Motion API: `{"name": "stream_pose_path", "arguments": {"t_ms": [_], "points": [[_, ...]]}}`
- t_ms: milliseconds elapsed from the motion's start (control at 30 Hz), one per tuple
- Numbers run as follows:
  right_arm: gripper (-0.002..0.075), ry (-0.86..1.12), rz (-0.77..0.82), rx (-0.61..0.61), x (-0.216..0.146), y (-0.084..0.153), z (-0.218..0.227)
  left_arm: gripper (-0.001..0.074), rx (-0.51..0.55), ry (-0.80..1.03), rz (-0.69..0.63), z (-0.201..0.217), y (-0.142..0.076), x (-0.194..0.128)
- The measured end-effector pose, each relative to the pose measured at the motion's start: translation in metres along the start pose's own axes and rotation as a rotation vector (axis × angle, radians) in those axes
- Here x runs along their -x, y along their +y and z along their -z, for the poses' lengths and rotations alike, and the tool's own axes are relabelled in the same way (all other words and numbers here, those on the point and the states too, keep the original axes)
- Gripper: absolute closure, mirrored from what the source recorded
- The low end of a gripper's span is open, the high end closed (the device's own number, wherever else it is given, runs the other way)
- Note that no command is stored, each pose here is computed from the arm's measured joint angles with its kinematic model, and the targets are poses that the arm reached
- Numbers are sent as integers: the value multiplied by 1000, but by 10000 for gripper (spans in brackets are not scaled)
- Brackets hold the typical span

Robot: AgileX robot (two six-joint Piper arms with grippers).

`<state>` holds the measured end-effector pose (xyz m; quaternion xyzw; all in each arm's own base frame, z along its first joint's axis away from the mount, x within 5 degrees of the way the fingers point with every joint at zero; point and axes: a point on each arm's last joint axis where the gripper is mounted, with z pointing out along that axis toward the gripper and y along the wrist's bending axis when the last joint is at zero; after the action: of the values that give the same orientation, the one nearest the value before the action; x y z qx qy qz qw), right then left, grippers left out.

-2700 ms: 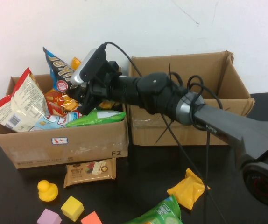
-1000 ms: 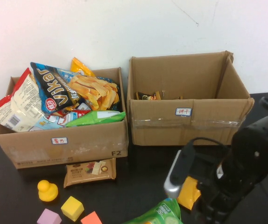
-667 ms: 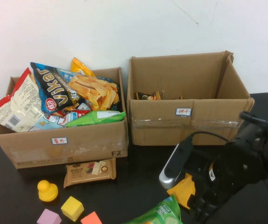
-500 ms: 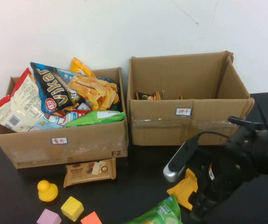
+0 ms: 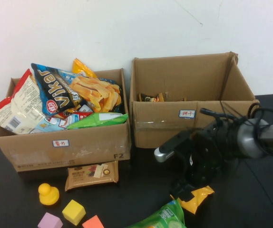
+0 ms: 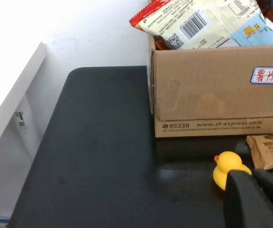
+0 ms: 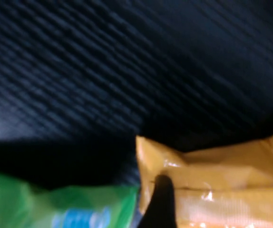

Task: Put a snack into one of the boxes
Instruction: Pick up the biscuit, then place the biscuit in the biscuit box

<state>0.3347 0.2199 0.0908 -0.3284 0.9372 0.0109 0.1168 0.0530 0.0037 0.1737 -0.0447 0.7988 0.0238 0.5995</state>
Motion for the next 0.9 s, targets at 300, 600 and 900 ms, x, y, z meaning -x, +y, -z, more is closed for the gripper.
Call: {"name": "stream_pose_path", "arguments": {"t_ms": [300,600,900], "points": [[227,21,13,29,2,0,-16,737,0,0,2,0,0,0],[339,18,17,29,4,-2,13,737,0,0,2,0,0,0],[341,-371,36,-39,22,-10,154,737,1,0,3,0,0,0]]}}
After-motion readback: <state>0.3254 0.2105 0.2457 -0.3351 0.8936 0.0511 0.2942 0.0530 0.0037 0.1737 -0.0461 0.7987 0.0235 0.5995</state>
